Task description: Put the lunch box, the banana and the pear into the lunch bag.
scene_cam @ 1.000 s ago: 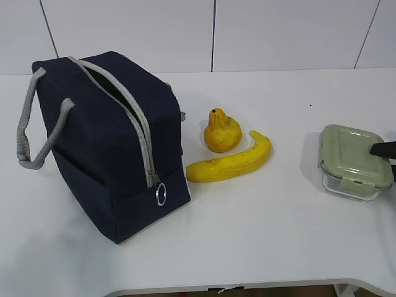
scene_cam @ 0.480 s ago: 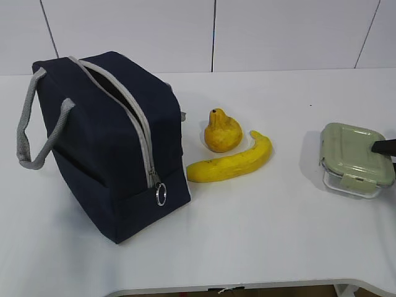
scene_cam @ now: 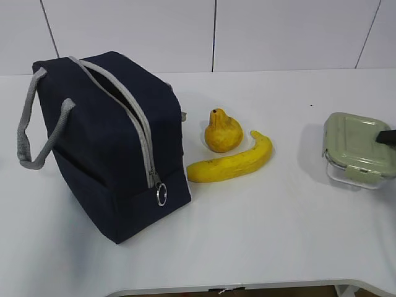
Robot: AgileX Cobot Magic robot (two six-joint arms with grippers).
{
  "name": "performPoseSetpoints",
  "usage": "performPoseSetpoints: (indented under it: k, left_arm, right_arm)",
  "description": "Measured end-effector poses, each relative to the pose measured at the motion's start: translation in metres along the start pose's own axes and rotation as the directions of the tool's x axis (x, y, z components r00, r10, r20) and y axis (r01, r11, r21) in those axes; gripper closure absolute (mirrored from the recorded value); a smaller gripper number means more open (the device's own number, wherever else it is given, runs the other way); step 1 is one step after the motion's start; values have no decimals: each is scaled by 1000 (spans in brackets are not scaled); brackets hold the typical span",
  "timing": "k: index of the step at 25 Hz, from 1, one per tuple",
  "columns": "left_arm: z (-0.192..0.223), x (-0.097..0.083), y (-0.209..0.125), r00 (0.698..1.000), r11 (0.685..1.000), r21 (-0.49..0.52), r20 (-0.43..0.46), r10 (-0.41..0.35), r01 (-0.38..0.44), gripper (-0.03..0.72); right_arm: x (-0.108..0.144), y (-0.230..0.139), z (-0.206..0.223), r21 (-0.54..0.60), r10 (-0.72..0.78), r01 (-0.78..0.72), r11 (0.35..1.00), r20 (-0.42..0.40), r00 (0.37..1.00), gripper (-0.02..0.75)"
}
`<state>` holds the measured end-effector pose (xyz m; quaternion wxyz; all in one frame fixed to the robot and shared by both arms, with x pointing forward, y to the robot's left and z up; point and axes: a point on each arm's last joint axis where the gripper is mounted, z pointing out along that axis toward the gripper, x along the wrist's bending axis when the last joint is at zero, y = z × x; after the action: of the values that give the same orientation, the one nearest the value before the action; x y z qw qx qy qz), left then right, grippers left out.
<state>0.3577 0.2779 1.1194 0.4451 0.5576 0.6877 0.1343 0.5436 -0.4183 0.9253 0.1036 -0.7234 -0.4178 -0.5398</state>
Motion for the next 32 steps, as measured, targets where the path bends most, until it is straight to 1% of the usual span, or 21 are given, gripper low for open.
performPoseSetpoints:
  k: [6,8,12,16,20,23,26,28,32]
  left_arm:
    - [25,-2,9,994,996,73,85,-66,60,328]
    - [33,-2,11,992,994,96,105,-64,54,309]
    - [44,-7,12,989,993,116,144,-22,5,299]
    - [58,-20,10,981,992,117,195,24,-47,298]
    - [83,-32,6,974,985,155,223,41,-77,298]
    - [103,-35,2,975,978,192,217,40,-83,297]
    - [118,-36,0,978,974,216,205,27,-72,297]
    - [122,-39,5,978,978,203,207,14,-57,297]
    - [129,-46,19,977,984,171,213,13,-51,296]
  right_arm:
    - [5,1,-2,-10,7,-7,1000,-5,1000,345]
    - [5,1,-2,-10,9,-9,1000,-5,1000,345]
    - [5,1,-1,-8,13,-13,1000,-5,1000,345]
    - [11,-3,8,25,4,-4,1000,-17,1000,345]
    - [19,-9,21,75,-19,21,997,-28,999,345]
    - [24,-5,23,91,-32,35,995,-30,999,345]
    - [29,2,22,83,-50,53,995,-32,998,345]
    - [35,7,20,74,-69,71,995,-33,997,345]
    - [44,15,17,61,-84,86,994,-39,996,345]
